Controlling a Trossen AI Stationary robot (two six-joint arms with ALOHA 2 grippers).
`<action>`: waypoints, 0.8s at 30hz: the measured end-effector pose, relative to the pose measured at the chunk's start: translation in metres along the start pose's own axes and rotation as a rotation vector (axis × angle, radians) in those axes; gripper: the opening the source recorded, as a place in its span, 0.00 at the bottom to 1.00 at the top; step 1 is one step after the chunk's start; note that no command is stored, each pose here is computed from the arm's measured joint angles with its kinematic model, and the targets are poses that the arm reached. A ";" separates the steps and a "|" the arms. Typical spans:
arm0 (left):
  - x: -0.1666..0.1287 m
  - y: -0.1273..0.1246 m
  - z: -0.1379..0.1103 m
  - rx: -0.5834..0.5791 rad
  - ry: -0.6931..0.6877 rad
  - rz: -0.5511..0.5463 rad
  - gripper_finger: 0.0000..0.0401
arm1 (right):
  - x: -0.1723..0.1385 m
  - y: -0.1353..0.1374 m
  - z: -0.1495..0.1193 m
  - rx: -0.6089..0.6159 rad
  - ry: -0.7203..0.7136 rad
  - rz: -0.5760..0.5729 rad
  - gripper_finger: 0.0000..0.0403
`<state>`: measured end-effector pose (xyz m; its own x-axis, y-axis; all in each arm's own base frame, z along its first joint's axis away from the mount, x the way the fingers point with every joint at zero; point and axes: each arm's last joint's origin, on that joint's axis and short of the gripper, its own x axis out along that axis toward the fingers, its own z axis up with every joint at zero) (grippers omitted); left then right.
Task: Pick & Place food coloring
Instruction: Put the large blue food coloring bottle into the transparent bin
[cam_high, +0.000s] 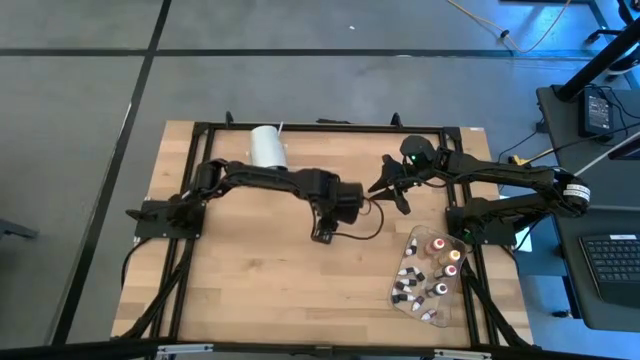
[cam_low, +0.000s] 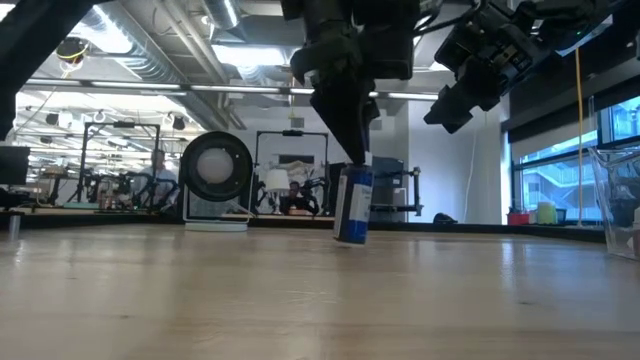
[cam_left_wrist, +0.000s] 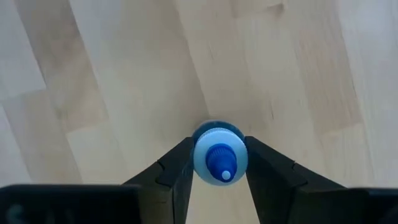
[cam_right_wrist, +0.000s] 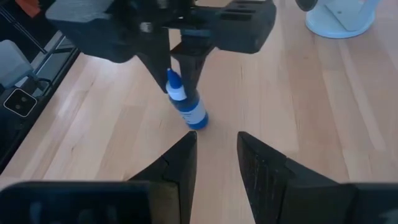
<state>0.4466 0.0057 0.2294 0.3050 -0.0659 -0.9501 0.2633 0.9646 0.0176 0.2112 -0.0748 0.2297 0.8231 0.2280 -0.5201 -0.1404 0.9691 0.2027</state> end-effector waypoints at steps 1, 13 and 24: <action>0.000 -0.002 0.001 0.003 -0.001 -0.002 0.32 | 0.000 0.000 0.000 0.000 0.000 0.000 0.29; 0.000 0.000 0.003 -0.008 -0.031 0.001 0.32 | 0.000 0.000 0.000 0.042 0.001 0.002 0.29; 0.000 0.004 0.011 -0.105 -0.118 0.039 0.32 | 0.000 0.000 -0.001 0.054 0.009 0.003 0.29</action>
<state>0.4580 0.0067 0.2332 0.4201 -0.0515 -0.9060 0.1537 0.9880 0.0151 0.2107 -0.0745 0.2289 0.8178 0.2317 -0.5269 -0.1126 0.9621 0.2483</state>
